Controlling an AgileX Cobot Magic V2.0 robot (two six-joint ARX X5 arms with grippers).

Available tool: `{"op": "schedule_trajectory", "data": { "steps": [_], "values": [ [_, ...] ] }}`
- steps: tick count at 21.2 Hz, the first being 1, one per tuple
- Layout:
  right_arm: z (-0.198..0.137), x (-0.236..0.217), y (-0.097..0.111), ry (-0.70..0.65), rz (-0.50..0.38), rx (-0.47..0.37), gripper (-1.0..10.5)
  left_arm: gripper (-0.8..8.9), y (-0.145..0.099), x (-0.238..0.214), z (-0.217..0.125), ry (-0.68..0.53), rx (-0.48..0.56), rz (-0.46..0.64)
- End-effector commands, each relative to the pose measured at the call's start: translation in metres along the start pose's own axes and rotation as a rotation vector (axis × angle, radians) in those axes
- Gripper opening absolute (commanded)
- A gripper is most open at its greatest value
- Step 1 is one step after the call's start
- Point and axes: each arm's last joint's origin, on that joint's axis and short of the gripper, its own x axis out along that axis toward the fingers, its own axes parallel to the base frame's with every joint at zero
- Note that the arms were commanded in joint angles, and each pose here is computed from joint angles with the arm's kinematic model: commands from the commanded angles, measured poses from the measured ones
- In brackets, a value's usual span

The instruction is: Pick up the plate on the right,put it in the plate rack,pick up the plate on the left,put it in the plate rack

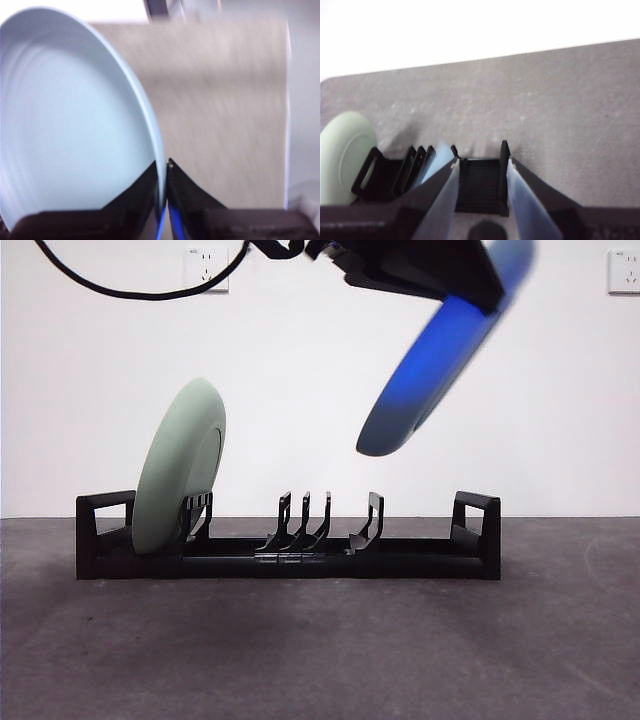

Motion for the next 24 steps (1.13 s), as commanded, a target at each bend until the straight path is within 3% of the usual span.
{"op": "schedule_trajectory", "data": {
  "steps": [1, 6, 11, 18, 24],
  "values": [
    [0.002, -0.002, -0.001, -0.014, -0.010, -0.008, 1.6, -0.09, 0.026, -0.002, 0.007, -0.113, -0.198, -0.001],
    [0.001, -0.002, -0.002, -0.010, -0.013, -0.007, 1.6, -0.09, 0.071, -0.011, 0.009, -0.262, -0.398, -0.016],
    [0.001, -0.002, -0.002, -0.010, -0.013, -0.007, 1.6, -0.09, 0.106, -0.016, 0.004, -0.350, -0.509, 0.025],
    [0.002, -0.002, -0.002, -0.011, -0.013, -0.008, 1.6, -0.10, 0.137, 0.000, 0.003, -0.352, -0.556, 0.032],
    [0.001, -0.001, -0.002, -0.008, -0.014, -0.025, 1.6, -0.09, 0.147, 0.024, -0.005, -0.283, -0.590, 0.040]
  ]
}}
